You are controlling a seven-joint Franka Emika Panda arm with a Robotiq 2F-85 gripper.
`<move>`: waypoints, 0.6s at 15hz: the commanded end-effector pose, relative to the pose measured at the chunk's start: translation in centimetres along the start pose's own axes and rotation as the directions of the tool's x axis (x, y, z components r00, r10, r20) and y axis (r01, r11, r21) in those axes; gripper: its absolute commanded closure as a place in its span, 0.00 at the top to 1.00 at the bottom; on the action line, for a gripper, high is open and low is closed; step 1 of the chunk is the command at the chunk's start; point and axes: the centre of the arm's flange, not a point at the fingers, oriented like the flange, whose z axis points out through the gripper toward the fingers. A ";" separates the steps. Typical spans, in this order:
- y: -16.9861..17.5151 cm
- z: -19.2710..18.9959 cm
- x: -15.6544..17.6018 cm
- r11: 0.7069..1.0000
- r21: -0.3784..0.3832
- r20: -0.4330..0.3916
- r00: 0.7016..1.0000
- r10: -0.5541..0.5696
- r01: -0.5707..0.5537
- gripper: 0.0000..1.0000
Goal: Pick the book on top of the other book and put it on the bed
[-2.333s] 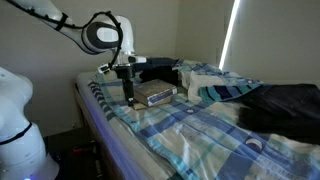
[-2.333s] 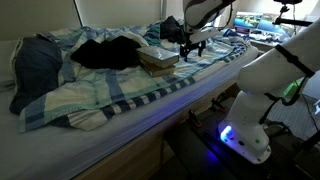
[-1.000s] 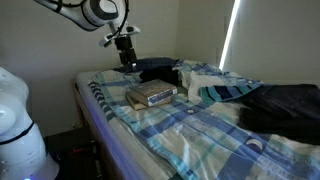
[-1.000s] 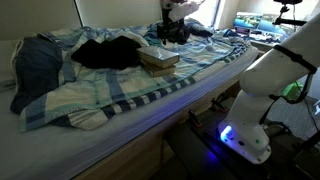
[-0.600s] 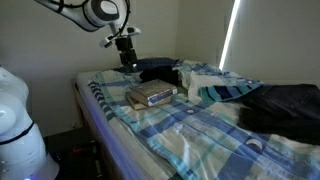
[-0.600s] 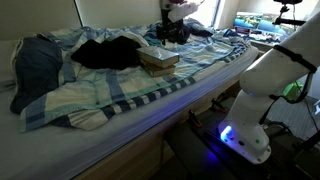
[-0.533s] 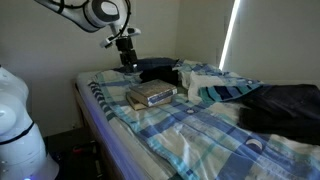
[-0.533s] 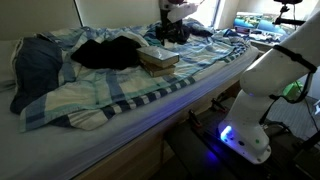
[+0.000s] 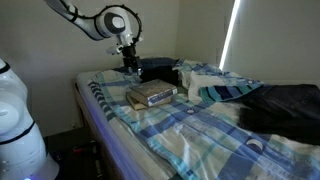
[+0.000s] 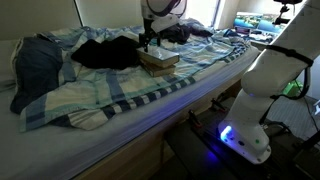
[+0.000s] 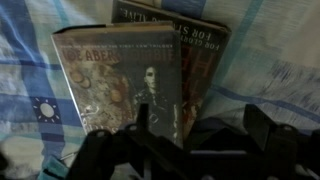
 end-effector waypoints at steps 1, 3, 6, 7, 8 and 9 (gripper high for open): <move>-1.4 1.6 3.5 1.000 -0.002 -0.002 1.000 -0.022 0.022 0.69; -1.9 2.6 4.7 0.999 -0.005 0.013 0.999 -0.036 0.037 0.60; -2.6 3.9 6.1 0.999 -0.002 0.025 0.998 -0.053 0.053 0.36; -2.8 4.4 6.5 0.998 -0.002 0.027 0.998 -0.057 0.057 0.27; -3.1 4.7 6.9 0.998 -0.004 0.030 0.998 -0.061 0.061 0.20; -3.2 5.2 7.3 0.998 -0.005 0.032 0.997 -0.064 0.064 0.12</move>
